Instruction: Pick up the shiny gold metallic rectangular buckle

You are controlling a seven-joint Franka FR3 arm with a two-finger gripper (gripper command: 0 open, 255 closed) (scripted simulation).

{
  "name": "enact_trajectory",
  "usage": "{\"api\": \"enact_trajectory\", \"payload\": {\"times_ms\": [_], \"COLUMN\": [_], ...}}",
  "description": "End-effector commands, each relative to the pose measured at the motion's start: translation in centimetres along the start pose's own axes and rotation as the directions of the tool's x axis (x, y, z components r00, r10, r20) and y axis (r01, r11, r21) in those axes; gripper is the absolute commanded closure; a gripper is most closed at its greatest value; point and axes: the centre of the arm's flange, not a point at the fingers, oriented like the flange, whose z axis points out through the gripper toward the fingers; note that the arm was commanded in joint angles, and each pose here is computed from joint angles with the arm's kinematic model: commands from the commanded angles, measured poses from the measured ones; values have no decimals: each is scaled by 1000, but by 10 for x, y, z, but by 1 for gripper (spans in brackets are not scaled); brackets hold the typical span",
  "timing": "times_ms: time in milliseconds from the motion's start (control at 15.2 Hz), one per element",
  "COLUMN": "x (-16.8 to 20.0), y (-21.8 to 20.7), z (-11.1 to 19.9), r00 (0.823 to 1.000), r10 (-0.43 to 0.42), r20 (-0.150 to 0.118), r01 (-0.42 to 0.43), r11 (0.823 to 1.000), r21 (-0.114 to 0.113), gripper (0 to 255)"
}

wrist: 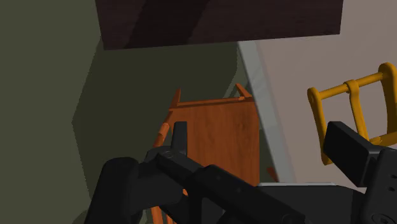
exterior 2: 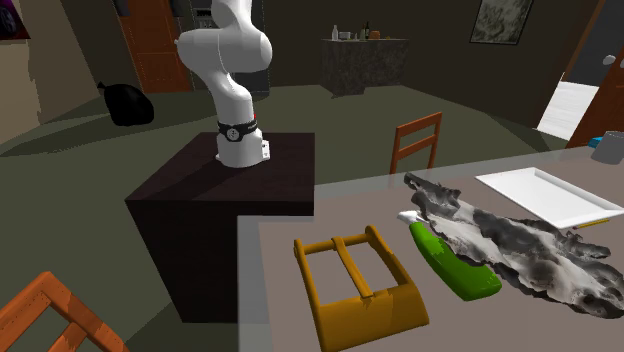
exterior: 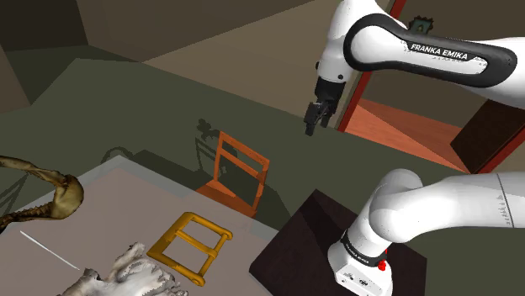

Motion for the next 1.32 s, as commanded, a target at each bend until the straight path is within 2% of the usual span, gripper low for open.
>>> {"api": "enact_trajectory", "payload": {"times_ms": [0,1254], "x": [0,79], "y": [0,-166], "z": [0,171], "r00": [1000,986], "r10": [0,-161], "r20": [0,-32], "r01": [0,160], "r11": [1000,987], "r21": [0,-24], "gripper": [0,0]}}
